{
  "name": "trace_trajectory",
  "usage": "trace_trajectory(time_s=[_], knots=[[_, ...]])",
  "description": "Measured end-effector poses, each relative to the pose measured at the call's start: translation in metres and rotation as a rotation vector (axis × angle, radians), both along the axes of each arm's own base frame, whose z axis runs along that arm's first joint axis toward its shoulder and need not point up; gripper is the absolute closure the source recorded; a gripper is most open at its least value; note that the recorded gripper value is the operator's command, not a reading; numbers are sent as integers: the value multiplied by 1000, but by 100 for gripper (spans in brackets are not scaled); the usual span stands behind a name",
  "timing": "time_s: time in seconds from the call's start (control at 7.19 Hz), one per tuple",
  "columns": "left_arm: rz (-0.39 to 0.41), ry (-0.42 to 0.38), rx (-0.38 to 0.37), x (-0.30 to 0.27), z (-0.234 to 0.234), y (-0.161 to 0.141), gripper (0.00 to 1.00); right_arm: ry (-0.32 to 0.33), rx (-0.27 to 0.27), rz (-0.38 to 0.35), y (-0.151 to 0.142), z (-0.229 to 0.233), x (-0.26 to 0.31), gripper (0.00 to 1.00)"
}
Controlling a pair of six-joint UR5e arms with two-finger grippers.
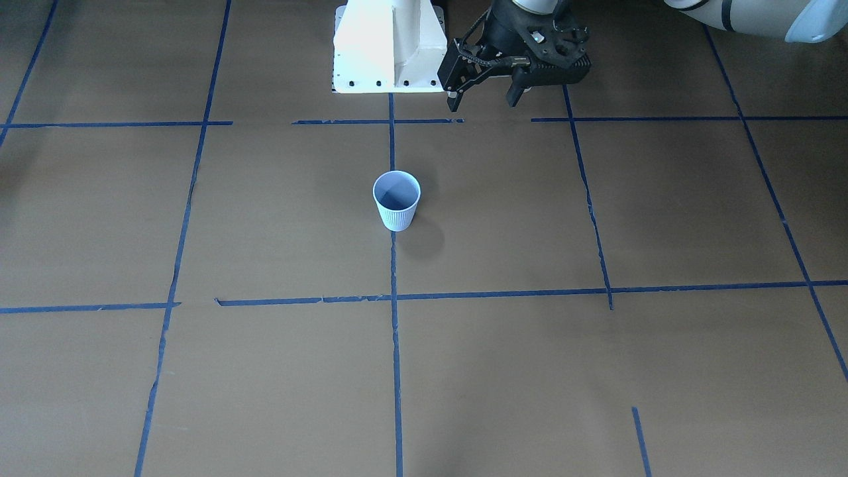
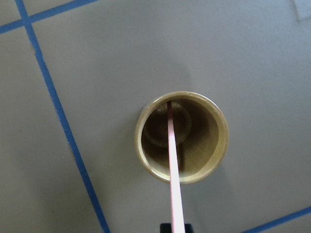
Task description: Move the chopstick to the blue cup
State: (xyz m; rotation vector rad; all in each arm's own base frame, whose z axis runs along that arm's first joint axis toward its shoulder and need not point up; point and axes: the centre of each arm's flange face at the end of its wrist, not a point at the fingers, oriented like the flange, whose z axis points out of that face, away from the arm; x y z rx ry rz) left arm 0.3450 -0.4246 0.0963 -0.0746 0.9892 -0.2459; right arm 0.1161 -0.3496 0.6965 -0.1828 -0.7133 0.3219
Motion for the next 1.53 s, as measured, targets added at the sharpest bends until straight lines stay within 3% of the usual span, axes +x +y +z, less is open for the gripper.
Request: trace_trajectory(time_s=[0.42,0.56,0.83,1.11,1.53], knots=[[-3,3,1,-2,0,-1,0,44,-73,-3,24,-72,27,100],[-10,4,3,-5,-1,-3,0,46,-70,-12,31,-90,39,100],[-16,-19,19,-36,25,-10,0,55,16,17,23,-137,75,100],[44,-114,131,-90,71,-23,0,-24,82,23,-36,-221,68,100],[175,-248,243,-153,153,-44,0,-43,99,-33,-146,-372,-65,100]])
